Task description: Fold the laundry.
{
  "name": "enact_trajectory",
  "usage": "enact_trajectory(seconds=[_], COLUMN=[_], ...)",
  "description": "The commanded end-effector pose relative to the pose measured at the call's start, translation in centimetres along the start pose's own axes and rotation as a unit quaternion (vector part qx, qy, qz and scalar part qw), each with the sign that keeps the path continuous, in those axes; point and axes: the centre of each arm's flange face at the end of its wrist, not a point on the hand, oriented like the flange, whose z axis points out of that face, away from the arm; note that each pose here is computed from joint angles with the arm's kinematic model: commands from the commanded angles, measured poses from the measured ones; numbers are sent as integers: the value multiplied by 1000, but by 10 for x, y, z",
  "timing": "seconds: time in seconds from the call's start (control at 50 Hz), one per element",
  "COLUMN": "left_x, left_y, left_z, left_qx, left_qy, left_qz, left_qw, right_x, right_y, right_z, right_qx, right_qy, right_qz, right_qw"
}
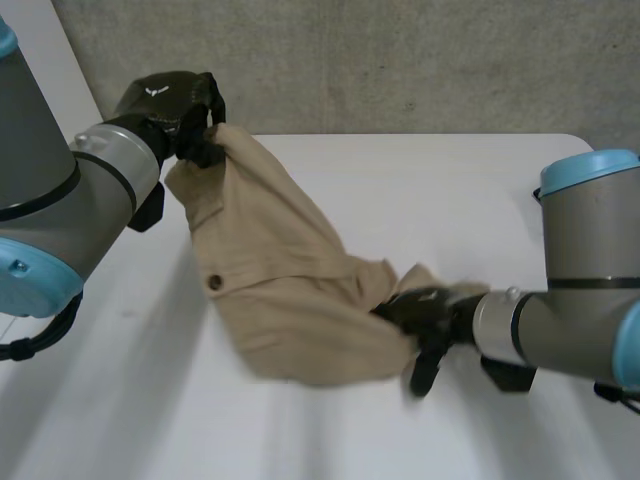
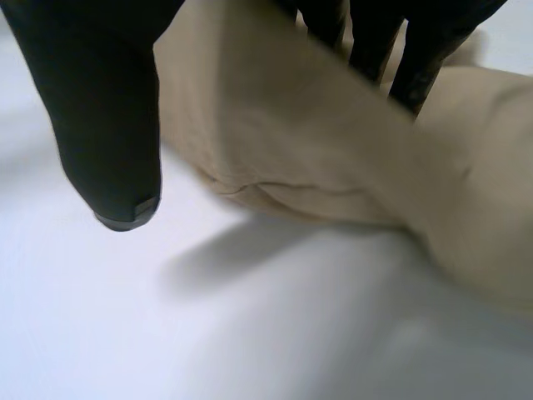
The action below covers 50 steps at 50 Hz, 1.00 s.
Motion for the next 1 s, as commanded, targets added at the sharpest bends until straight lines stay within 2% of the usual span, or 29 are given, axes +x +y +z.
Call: enact_trajectory(seconds=[0.02,0.14,0.3,0.44,0.58,0.66,0.74,0.76,0.84,0.86,0.92,0.94,0.98,1.0], left_x=[0,0,12,14,5,-5,3,7,56,85,128,151,171,189], left_y=[-21,-36,-51,-47,-40,-64,-91,-95,-96,-86,-64,-48,-27,-2], left_z=[-3,-12,-38,-55,-40,-25,-19,-19,-25,-30,-41,-49,-55,-59], left_qx=[31,51,68,63,68,131,198,209,236,232,219,205,183,155], left_qy=[-1,-1,17,17,-2,-25,-20,-15,56,99,160,192,220,246], left_qz=[20,36,42,93,114,117,111,108,96,92,87,85,86,91], left_qw=[999,998,997,993,991,984,974,972,965,963,959,956,954,953], right_x=[-45,19,50,63,66,71,80,88,111,114,122,123,126,126], right_y=[-26,-56,-80,-88,-75,-71,-73,-76,-81,-81,-80,-78,-75,-74], right_z=[-56,-69,-75,-68,-58,-54,-57,-63,-87,-91,-100,-101,-102,-102], right_qx=[50,99,130,157,143,153,171,181,203,206,210,209,205,204], right_qy=[-88,34,139,169,169,180,214,238,301,311,326,328,331,332], right_qz=[-58,-27,-66,-74,-51,-48,-43,-36,-24,-23,-18,-16,-11,-11], right_qw=[993,994,980,970,974,971,961,954,931,928,922,921,921,921])
